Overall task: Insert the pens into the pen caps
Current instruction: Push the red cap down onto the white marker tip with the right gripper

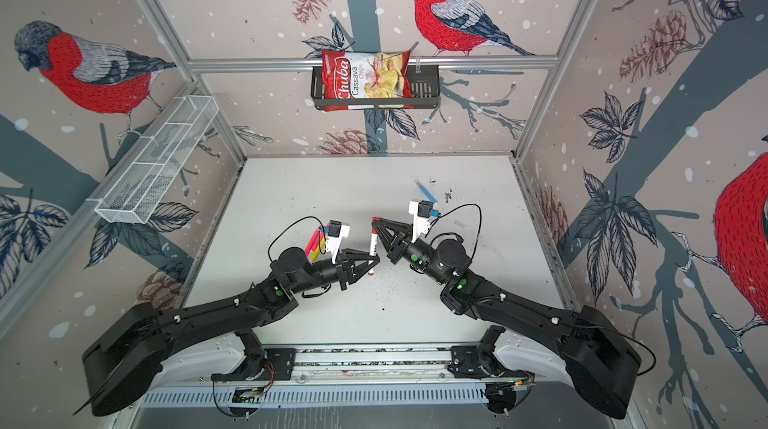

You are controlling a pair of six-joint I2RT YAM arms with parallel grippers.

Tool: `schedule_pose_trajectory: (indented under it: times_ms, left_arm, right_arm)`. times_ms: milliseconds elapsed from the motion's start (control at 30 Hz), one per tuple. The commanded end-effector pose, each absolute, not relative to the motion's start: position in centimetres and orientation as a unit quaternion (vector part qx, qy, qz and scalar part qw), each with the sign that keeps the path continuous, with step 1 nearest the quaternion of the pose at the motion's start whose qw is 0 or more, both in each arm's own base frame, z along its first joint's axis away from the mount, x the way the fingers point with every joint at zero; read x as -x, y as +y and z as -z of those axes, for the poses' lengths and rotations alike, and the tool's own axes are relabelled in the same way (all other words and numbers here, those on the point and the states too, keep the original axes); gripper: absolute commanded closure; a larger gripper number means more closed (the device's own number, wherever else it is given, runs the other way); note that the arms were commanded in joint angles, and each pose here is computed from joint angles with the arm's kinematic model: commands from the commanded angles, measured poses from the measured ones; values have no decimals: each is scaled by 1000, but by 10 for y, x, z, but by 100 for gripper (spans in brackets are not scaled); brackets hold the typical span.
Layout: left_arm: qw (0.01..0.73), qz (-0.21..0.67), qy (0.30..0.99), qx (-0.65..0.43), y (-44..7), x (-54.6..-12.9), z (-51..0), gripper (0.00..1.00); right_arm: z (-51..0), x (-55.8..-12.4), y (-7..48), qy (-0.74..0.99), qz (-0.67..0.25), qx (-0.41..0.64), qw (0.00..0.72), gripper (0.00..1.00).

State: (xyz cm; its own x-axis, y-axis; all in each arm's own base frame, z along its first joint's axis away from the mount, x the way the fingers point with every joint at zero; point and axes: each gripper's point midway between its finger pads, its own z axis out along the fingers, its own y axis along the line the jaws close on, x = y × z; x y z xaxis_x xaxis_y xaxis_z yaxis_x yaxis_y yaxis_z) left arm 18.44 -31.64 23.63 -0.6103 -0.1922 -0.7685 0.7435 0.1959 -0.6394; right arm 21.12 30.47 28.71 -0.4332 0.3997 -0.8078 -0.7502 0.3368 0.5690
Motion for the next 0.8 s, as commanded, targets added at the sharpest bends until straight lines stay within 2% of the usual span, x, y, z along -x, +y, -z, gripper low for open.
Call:
schedule_pose_trajectory:
  times_ms: [0,300,533,767]
  left_arm:
    - [541,643,525,-135,-282,-205,-339,100]
    - [544,645,519,-136,-278,-206,-342,100]
    - [542,670,489,-134,-270,-202,-348,100]
    - [549,649,512,-127,-269,-212,-341,100]
  right_arm:
    - [-219,-166,323,702,-560,231,376,93]
    - [-224,-158,327,688,-570,255,369,94]
    - [-227,-145,330,664,-595,275,360,95]
    - [-229,-152,330,677,-577,267,371,95]
